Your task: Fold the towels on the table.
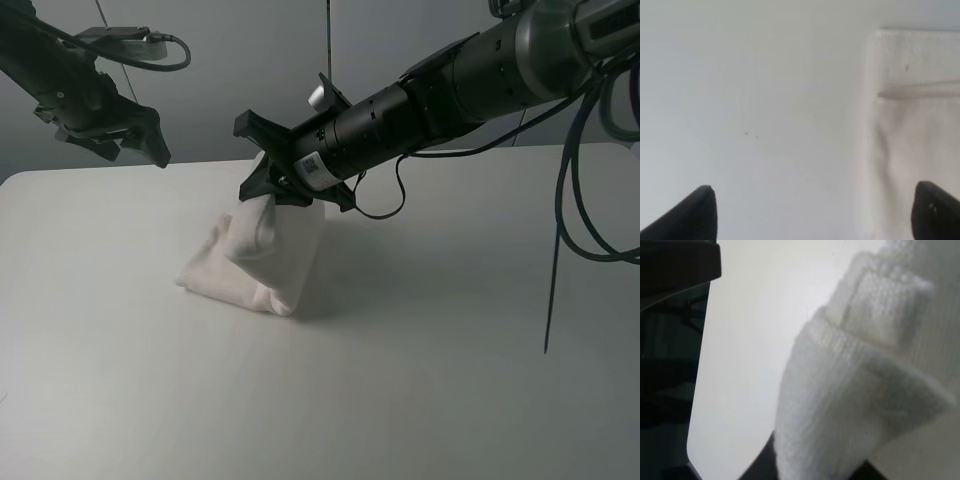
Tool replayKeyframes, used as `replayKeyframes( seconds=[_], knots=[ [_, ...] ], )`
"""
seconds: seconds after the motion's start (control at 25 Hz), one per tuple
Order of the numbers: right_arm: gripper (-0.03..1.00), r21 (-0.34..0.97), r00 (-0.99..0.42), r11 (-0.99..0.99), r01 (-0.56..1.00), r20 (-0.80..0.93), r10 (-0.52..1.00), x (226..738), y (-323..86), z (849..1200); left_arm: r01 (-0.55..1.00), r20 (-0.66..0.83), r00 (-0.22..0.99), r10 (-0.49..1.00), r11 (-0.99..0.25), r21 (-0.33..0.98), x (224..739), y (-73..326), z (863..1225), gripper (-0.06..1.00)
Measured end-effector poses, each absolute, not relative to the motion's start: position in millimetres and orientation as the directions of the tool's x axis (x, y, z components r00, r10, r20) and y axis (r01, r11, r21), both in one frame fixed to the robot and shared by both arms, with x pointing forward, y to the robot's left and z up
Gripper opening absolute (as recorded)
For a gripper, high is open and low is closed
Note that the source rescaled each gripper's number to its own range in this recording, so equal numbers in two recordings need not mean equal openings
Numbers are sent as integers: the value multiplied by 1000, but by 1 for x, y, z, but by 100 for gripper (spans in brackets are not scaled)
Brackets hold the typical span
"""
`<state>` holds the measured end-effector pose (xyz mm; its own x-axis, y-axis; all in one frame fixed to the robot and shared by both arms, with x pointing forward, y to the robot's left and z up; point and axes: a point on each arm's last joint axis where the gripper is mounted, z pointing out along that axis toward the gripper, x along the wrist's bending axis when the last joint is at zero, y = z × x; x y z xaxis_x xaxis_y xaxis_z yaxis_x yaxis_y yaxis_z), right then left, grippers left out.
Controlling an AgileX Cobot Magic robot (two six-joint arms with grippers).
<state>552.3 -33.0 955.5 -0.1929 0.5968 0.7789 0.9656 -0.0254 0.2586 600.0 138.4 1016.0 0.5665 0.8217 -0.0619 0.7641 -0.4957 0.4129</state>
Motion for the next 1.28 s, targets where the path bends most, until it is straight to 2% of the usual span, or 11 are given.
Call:
replayKeyframes(
  seconds=[0.04, 0.12, 0.16, 0.2, 0.32, 0.56, 0.68, 0.84, 0.92, 1.08, 1.28],
  knots=[
    [33, 266, -199, -27, 964, 782, 591, 553, -33, 956, 758, -59, 571, 819, -499, 421, 598, 139, 1021, 100],
    [76, 270, -195, -47, 962, 795, 575, 554, -32, 958, 755, -58, 575, 816, -502, 423, 594, 140, 1028, 100],
    [90, 268, -186, -63, 961, 801, 569, 555, -31, 959, 753, -58, 578, 814, -505, 423, 592, 141, 1032, 100],
    [96, 268, -182, -72, 961, 805, 565, 556, -31, 959, 753, -60, 580, 812, -507, 419, 590, 142, 1035, 100],
    [99, 258, -162, -100, 961, 818, 552, 557, -31, 961, 743, -55, 589, 807, -513, 431, 584, 144, 1047, 100],
    [100, 283, -195, -76, 956, 808, 556, 556, -31, 960, 733, -50, 596, 802, -517, 442, 577, 147, 1059, 100],
    [100, 328, -268, 0, 945, 773, 574, 553, -32, 961, 734, -46, 603, 796, -531, 423, 572, 149, 1064, 100],
    [100, 436, -408, 109, 893, 687, 601, 547, -38, 978, 720, -24, 610, 792, -541, 436, 564, 154, 1078, 100],
    [100, 493, -466, 148, 857, 621, 630, 543, -45, 994, 708, -14, 610, 792, -537, 459, 556, 157, 1091, 100],
    [100, 608, -570, 276, 744, 364, 736, 535, -71, 1029, 696, -1, 591, 806, -509, 507, 540, 165, 1117, 100],
    [100, 685, -576, 386, 618, 61, 815, 514, -111, 1084, 670, 13, 577, 816, -483, 563, 511, 178, 1144, 100]
  ],
)
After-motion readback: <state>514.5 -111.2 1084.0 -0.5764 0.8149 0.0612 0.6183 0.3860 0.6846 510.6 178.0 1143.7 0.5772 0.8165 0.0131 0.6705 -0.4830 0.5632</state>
